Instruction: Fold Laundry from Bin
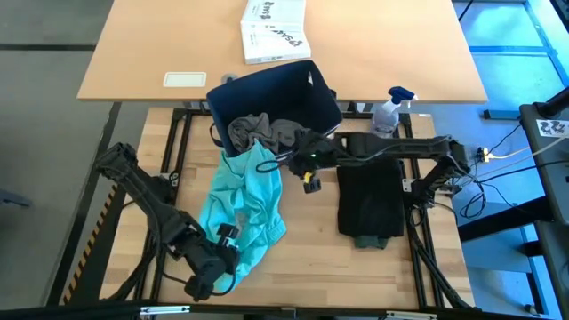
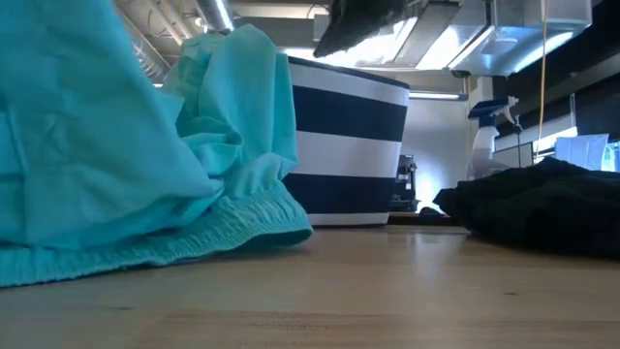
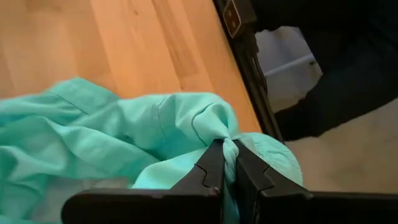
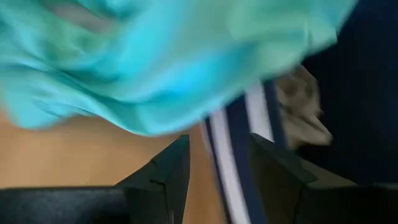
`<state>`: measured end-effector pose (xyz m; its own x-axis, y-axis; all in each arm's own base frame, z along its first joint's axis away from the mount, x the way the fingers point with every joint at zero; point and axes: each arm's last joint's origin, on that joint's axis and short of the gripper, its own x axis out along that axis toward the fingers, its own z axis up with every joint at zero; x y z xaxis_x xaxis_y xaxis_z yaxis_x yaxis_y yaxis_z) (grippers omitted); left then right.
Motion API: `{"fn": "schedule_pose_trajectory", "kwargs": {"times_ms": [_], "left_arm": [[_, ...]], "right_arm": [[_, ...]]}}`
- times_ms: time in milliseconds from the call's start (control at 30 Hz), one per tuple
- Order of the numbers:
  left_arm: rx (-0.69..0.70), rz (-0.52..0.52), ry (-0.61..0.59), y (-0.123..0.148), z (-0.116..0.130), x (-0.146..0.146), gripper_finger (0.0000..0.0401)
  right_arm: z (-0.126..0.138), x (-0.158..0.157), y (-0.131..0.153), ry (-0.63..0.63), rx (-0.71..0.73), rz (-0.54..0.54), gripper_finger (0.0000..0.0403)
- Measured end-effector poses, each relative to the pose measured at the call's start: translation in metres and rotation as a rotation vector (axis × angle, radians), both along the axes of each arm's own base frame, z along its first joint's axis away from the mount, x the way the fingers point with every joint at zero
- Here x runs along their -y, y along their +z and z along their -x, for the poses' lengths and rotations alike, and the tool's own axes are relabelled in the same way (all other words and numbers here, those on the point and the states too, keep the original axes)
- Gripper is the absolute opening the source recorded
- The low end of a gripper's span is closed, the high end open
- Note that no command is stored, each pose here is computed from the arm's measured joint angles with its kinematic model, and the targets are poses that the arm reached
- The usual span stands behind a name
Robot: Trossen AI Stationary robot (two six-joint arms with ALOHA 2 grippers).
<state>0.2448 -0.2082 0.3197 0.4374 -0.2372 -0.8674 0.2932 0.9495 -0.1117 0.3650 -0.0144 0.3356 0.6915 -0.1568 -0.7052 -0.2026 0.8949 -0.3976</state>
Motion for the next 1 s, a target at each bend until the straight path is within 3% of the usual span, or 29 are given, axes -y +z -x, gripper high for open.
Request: {"fn": "schedule_pose_trajectory", "kwargs": {"times_ms": [133, 433, 667, 900, 1000], "left_arm": [[-0.032, 0.010, 0.032, -0.012, -0.004, -0.005, 0.0004], [-0.179, 0.106, 0.087, -0.051, -0.008, -0.017, 0.0005], [-0.197, 0.120, 0.117, -0.054, -0.010, -0.020, 0.0005], [-0.191, 0.112, 0.118, -0.054, -0.010, -0.021, 0.0005], [-0.177, 0.077, 0.131, -0.055, -0.010, -0.023, 0.0005]], "right_arm": [[-0.012, 0.010, -0.016, -0.077, -0.041, 0.096, 0.0159], [-0.040, 0.047, -0.032, -0.154, 0.085, 0.108, 0.0159], [-0.052, 0.096, -0.049, -0.292, 0.153, 0.140, 0.0159], [-0.045, 0.142, -0.065, -0.453, 0.143, 0.101, 0.0159], [-0.041, 0.152, -0.063, -0.463, 0.162, 0.080, 0.0159]]}}
